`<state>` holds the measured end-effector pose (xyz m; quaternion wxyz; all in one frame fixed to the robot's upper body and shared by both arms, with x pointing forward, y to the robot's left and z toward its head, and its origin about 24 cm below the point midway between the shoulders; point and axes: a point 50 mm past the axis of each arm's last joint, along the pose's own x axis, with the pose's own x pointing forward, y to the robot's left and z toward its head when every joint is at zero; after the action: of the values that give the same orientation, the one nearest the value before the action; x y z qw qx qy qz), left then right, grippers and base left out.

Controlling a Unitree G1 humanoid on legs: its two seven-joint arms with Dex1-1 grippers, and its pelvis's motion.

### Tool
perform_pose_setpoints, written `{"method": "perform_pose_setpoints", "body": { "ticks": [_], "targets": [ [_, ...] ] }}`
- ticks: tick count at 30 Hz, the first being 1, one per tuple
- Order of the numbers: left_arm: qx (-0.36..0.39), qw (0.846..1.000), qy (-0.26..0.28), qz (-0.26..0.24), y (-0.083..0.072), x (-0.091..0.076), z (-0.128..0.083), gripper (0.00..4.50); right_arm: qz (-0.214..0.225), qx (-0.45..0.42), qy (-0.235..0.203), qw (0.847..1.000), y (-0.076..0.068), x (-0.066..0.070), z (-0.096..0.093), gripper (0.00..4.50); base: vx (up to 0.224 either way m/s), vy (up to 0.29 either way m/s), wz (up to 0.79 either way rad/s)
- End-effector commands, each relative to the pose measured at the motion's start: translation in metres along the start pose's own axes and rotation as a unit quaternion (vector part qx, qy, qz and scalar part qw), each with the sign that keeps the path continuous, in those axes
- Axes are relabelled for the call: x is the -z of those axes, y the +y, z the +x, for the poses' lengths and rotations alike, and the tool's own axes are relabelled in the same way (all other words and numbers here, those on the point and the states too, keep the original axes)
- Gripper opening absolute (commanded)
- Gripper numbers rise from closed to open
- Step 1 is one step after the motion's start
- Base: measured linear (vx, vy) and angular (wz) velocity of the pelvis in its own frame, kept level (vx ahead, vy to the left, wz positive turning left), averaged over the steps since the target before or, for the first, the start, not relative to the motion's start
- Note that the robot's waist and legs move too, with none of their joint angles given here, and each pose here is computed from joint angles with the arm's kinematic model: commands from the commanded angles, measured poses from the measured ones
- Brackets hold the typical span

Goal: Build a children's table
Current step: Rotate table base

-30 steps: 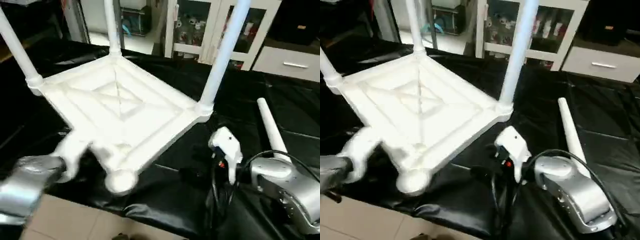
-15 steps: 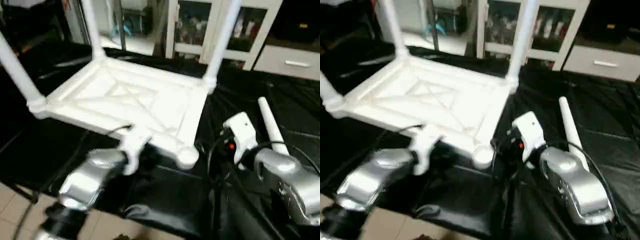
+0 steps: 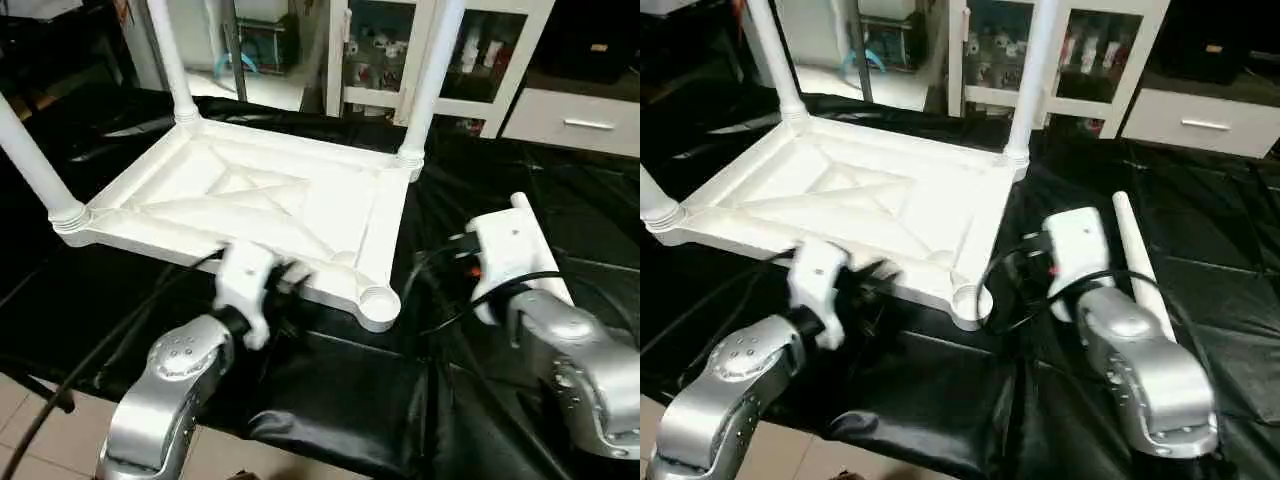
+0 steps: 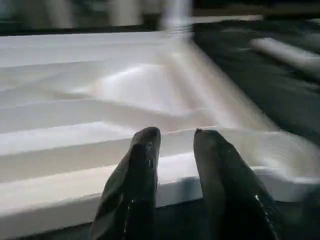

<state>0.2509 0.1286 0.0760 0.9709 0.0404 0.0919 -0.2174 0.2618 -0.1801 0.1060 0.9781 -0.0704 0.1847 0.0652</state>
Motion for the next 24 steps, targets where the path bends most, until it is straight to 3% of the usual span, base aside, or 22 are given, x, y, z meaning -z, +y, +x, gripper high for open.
{"method": "perform_pose_setpoints", "body": {
  "ticks": [1,7,11,17,24],
  "targets": [
    [-0.048,0.999,-0.015,0.014,0.005,-0.005,0.003,1.40,-0.004,0.033,0.012,0.999,-0.007,0.003,-0.002,4.17,0.000,0.000,0.00],
    [-0.083,0.996,-0.039,0.020,0.008,-0.015,0.011,1.40,-0.014,0.063,0.039,0.997,-0.012,0.008,-0.002,4.17,0.000,0.000,0.00],
    [-0.095,0.994,-0.048,0.012,0.009,-0.020,0.018,1.40,-0.007,0.060,0.035,0.998,-0.011,0.005,-0.001,4.17,0.000,0.000,0.00],
    [-0.093,0.994,-0.056,0.016,0.005,-0.025,0.025,1.40,-0.001,0.041,0.049,0.998,0.000,0.006,0.002,4.17,0.000,-0.018,0.02],
    [-0.081,0.995,-0.050,0.024,0.000,-0.022,0.025,1.40,0.005,0.033,0.056,0.998,0.006,0.006,0.000,4.17,0.004,-0.165,0.05]
  ]
}}
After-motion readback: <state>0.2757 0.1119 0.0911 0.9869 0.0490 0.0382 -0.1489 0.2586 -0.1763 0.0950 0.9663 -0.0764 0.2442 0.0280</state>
